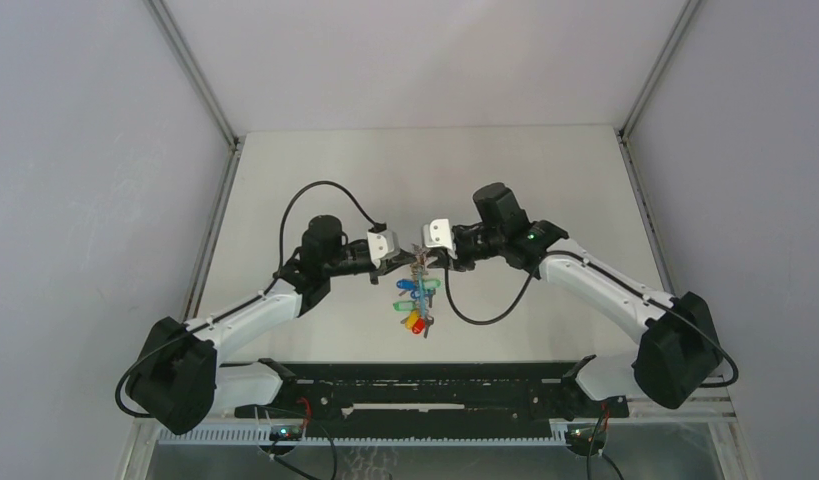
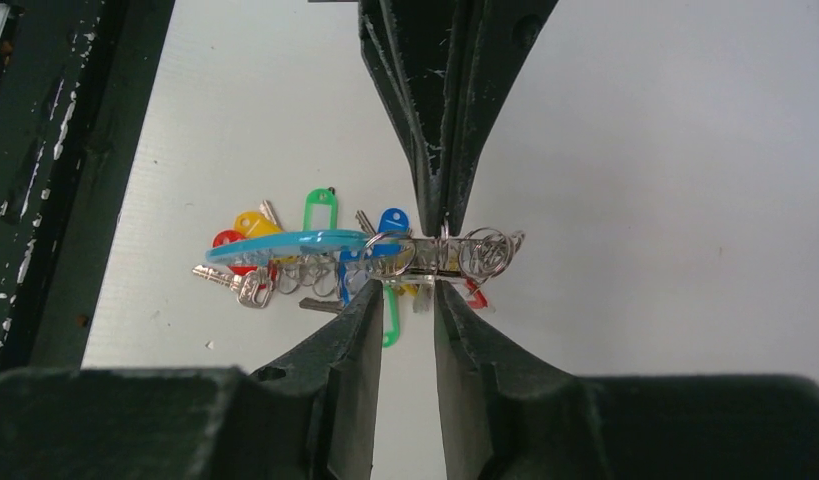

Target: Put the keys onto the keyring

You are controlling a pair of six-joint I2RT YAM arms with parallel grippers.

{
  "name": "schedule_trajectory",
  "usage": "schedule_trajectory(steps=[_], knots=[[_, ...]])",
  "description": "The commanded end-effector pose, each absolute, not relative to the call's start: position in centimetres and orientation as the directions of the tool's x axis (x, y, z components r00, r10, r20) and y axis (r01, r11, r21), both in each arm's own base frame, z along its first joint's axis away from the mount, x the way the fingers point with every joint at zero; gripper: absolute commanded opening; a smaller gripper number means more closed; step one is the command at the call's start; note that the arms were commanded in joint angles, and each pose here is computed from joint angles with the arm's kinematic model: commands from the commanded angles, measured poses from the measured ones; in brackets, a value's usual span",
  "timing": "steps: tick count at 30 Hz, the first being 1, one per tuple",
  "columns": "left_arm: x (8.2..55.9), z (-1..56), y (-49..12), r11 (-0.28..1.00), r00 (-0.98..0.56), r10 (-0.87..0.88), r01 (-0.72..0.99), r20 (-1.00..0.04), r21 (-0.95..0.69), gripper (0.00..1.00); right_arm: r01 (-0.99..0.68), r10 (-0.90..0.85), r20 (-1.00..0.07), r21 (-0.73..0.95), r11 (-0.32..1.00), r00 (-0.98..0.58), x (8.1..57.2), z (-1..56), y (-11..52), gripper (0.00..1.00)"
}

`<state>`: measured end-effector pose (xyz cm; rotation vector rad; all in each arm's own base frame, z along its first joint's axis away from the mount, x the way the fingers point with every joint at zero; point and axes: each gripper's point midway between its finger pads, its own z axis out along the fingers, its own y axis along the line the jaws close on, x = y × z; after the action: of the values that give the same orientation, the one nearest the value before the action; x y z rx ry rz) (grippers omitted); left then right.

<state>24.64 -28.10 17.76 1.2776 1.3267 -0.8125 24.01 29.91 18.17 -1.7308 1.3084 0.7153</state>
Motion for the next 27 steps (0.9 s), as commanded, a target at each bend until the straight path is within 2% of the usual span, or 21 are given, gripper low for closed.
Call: schedule_trajectory(steps=[1,11,27], knots=[[24.9,20.1,-28.4,0.195,0.212,0.163,0.951,-0.964,0.242,0.0,-0.939,-0.397,-0.853,-0.335,-0.077,0.337,24.2,20.5,29.5,0.25],[24.6,20.3,-28.5,0.189,0.22,0.14,0.951,-0.966,0.244,0.0,-0.951,-0.386,-0.873,-0.306,-0.04,0.297,25.2,19.5,29.4,0.24],[25.7,20.7,-28.4,0.257,0.192,0.118,0.942,-0.974,0.217,0.0,-0.946,-0.338,-0.899,-0.316,0.064,0.278,25.2,19.9,30.5,0.24]])
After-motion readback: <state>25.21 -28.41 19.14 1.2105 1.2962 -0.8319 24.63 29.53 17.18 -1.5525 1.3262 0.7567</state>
